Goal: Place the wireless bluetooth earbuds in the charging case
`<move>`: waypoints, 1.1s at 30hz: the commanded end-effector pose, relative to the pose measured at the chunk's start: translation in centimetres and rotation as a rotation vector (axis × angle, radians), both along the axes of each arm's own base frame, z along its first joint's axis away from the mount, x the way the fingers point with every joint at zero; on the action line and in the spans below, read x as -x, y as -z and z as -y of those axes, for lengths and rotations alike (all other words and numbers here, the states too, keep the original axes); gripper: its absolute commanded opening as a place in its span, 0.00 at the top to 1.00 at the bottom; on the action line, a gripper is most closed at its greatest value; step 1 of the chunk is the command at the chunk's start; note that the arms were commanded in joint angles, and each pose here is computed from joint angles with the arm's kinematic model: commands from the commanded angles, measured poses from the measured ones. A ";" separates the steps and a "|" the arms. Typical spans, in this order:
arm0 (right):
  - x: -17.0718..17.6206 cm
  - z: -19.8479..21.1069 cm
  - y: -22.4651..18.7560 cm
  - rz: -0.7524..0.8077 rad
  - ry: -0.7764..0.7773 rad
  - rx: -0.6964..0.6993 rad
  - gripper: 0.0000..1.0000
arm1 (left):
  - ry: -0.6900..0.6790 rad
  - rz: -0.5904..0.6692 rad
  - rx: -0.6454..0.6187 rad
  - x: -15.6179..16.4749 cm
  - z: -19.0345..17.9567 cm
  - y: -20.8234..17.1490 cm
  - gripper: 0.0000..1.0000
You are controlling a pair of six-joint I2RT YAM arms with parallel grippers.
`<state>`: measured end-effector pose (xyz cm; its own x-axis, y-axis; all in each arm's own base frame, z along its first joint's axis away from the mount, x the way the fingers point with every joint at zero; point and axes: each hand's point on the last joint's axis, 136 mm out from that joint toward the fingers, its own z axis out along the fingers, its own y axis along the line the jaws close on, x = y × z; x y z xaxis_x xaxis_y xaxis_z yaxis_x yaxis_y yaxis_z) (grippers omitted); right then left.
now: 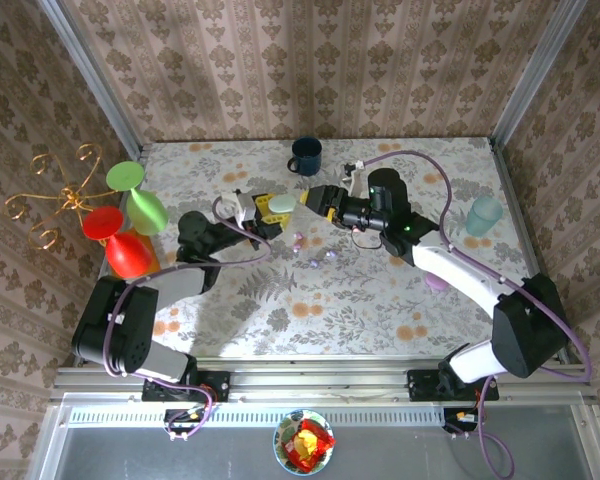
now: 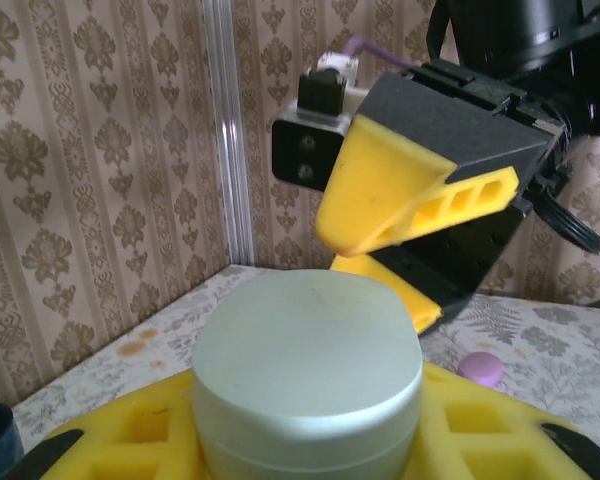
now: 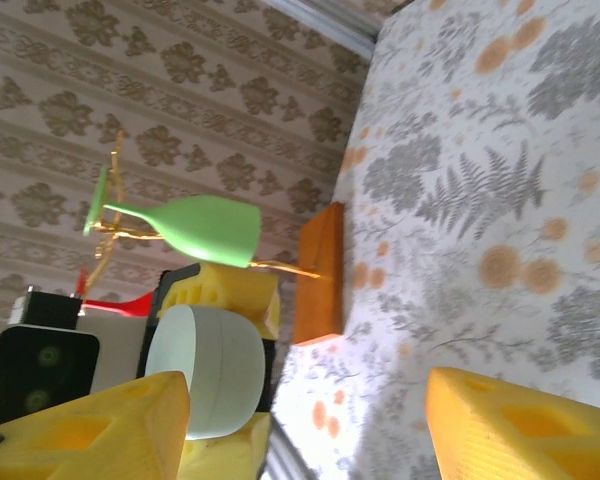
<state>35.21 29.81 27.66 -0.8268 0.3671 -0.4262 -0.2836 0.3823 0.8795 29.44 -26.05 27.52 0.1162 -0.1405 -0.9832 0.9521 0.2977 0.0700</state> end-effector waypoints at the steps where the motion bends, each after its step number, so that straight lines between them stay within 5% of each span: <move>1: 0.7 -1.2 -2.1 -0.027 -0.074 -0.144 0.36 | -0.031 0.055 0.031 -1.0 0.2 -1.5 0.78; 14: 0.9 -3.4 -2.3 -0.085 -0.200 -0.159 0.41 | -0.024 0.050 0.021 -1.0 0.7 -0.9 0.78; 25: 0.3 -3.7 -1.8 -0.110 -0.195 -0.171 0.76 | 0.001 0.025 -0.002 -0.1 0.7 -0.4 0.75; 27: 0.2 -3.4 -1.6 -0.109 -0.185 -0.168 0.77 | -0.028 0.022 -0.011 -0.4 0.5 -0.3 0.70; 33: -1.1 -1.1 1.3 -0.150 -0.069 -0.097 0.78 | -0.090 0.003 -0.077 -0.6 -0.1 0.9 0.22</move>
